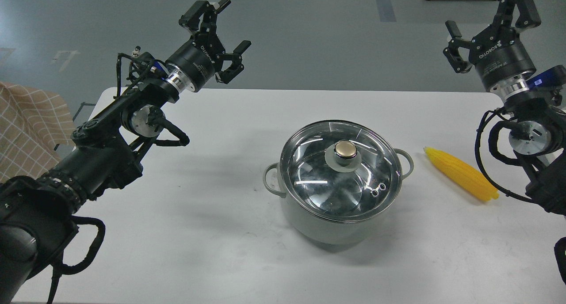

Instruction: Open pot and put corn in

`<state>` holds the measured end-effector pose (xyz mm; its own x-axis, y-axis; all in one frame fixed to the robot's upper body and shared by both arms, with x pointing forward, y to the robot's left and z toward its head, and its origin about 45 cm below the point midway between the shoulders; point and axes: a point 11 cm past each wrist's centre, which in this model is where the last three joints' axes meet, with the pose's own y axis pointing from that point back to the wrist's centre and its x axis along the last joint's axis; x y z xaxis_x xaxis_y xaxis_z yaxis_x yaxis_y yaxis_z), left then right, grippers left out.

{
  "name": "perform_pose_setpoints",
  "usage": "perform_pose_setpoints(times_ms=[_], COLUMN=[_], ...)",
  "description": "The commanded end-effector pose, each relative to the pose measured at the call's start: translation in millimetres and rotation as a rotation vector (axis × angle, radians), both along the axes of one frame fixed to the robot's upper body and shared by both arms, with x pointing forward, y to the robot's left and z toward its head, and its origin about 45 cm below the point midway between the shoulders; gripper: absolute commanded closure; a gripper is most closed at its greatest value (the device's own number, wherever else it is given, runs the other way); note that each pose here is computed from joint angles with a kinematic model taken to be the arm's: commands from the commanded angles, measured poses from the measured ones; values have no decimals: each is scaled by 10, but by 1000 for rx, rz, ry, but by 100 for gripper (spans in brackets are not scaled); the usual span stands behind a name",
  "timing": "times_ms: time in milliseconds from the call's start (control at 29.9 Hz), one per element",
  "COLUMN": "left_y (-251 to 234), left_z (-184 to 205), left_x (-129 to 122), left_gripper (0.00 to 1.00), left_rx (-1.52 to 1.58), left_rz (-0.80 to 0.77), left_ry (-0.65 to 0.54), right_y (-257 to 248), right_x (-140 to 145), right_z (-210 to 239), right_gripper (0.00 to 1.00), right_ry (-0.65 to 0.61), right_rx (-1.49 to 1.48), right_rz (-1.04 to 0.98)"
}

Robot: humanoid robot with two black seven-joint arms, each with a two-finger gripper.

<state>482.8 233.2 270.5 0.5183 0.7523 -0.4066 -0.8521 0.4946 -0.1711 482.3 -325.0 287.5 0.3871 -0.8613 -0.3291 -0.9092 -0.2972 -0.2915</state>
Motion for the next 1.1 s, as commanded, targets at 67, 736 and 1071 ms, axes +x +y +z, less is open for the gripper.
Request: perform_pose_setpoints(times_ms=[67, 736, 1071], left_y=[122, 159, 253], left_z=[45, 94, 55], left_x=[13, 12, 16], left_gripper=[2, 2, 2], left_rx=[-17, 1, 6], left_rz=[25, 17, 39], left_ry=[-2, -4, 6], right_y=[17, 54, -48], right_x=[0, 6, 69], right_z=[-11, -34, -69], right_gripper=[0, 0, 0], right_ry=[2, 7, 36], right_rx=[2, -21, -126], right_rz=[3, 12, -11])
